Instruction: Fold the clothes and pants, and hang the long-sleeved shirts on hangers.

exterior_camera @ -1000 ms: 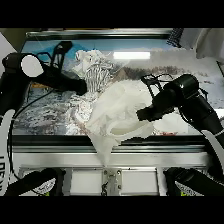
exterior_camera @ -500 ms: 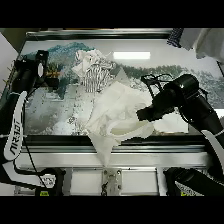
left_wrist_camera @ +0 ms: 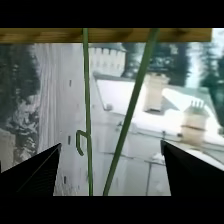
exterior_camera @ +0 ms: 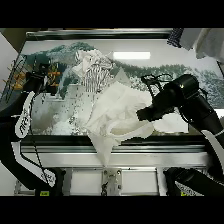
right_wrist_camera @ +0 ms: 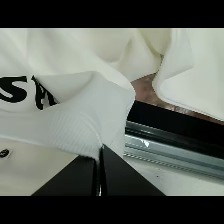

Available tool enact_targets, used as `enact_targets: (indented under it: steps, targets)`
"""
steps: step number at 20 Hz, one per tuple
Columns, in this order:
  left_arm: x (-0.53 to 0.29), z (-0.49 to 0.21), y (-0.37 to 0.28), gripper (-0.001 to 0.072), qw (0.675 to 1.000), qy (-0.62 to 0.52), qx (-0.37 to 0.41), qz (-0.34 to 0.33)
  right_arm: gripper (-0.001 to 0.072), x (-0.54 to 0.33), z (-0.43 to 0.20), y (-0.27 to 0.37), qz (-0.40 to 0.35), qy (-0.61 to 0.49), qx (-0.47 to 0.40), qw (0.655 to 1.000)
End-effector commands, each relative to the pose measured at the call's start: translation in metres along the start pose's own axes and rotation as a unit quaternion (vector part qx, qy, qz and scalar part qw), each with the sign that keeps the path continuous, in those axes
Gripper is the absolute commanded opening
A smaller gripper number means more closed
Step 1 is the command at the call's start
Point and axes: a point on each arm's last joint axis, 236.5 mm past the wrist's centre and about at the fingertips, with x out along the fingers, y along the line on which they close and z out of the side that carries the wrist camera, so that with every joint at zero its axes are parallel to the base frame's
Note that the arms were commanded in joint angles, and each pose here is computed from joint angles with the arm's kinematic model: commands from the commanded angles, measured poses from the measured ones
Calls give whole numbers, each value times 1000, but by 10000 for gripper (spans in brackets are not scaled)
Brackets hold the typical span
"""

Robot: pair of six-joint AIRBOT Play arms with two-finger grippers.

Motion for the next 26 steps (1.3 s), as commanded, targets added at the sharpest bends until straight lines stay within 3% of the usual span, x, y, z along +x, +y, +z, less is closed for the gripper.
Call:
enact_targets:
  steps: [1, 9, 11, 13, 14, 15, 17, 18, 19, 26]
  targets:
    - [17, 7, 6, 691, 1000, -21, -19, 0, 21, 0, 0, 0, 0, 1, -1, 1000]
    - [39, -7, -1, 689, 1000, 3, -14, -3, 21, 0, 0, 0, 0, 1, -1, 1000]
    - [39, -5, -2, 536, 1000, 0, -18, -3, 21, 0, 0, 0, 0, 1, -1, 1000]
    - [39, -5, -2, 457, 1000, 0, -21, -3, 21, 0, 0, 0, 0, 1, -1, 1000]
    - [39, -5, -1, 324, 1000, 0, -22, -3, 21, 0, 0, 0, 0, 1, -1, 1000]
    - [39, -5, -1, 238, 1000, 0, -22, -3, 21, 0, 0, 0, 0, 1, -1, 1000]
    - [39, -5, -2, 237, 1000, 0, -22, -3, 20, 0, 0, 0, 0, 1, -1, 1000]
    - [39, -6, -1, 67, 1000, 0, -22, -3, 20, 0, 0, 0, 0, 1, -1, 1000]
    - [39, -5, -2, 13, 1000, 0, -22, -4, 21, 0, 0, 0, 0, 1, -1, 1000]
    - [22, 0, 7, 13, 1000, -8, -28, 1, 21, 0, 0, 0, 0, 1, -1, 1000]
